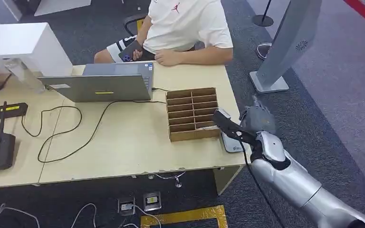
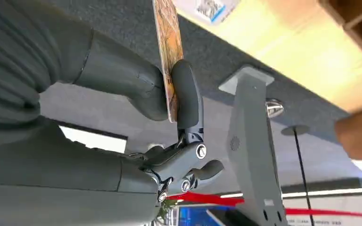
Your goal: Pass the card to the sensor for recognition and then transmit it.
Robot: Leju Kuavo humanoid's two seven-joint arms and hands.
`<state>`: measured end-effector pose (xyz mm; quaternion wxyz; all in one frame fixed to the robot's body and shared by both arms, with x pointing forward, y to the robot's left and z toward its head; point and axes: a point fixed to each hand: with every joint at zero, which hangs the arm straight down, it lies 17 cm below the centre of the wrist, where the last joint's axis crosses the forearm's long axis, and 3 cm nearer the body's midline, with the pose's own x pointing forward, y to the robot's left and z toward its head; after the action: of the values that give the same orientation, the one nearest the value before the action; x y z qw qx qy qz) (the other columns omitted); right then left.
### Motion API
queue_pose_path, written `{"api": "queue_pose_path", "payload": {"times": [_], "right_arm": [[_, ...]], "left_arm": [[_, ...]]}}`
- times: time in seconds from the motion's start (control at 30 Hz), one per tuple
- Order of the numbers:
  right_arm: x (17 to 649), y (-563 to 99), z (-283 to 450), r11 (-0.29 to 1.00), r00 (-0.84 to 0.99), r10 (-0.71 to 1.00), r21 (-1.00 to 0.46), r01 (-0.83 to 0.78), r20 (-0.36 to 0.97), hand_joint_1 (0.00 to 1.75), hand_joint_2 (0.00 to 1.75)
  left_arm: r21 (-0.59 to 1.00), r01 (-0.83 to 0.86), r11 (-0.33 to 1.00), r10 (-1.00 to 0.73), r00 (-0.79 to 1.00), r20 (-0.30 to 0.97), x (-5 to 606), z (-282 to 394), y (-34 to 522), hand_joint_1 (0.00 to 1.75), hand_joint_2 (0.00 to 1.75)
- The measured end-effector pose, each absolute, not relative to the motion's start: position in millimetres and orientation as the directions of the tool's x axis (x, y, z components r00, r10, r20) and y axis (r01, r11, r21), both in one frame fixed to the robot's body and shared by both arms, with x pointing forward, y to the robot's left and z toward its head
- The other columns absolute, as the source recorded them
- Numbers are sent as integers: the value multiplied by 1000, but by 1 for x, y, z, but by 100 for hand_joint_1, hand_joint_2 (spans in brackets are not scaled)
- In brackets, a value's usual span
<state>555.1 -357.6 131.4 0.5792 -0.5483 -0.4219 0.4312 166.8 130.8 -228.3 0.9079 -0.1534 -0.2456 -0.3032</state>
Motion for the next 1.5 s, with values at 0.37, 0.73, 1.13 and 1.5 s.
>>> {"api": "queue_pose_path", "payload": {"times": [0.37, 0.73, 1.13, 1.5], "right_arm": [[547, -333, 93, 65, 248, 968, -989, -133, 30, 175, 175], [548, -336, 81, 56, 262, 965, -989, -137, 19, 175, 175], [541, -354, 64, 55, 304, 953, -984, -168, 1, 175, 175], [541, -359, 63, 49, 315, 949, -984, -169, -7, 175, 175]], "left_arm": [[-128, 626, 769, -479, 697, 533, 166, -229, 132, 0, 0], [-129, 625, 770, -476, 697, 536, 165, -229, 133, 0, 0], [-129, 625, 770, -476, 697, 537, 165, -229, 132, 0, 0], [-130, 625, 770, -476, 697, 537, 166, -229, 132, 0, 0]]}}
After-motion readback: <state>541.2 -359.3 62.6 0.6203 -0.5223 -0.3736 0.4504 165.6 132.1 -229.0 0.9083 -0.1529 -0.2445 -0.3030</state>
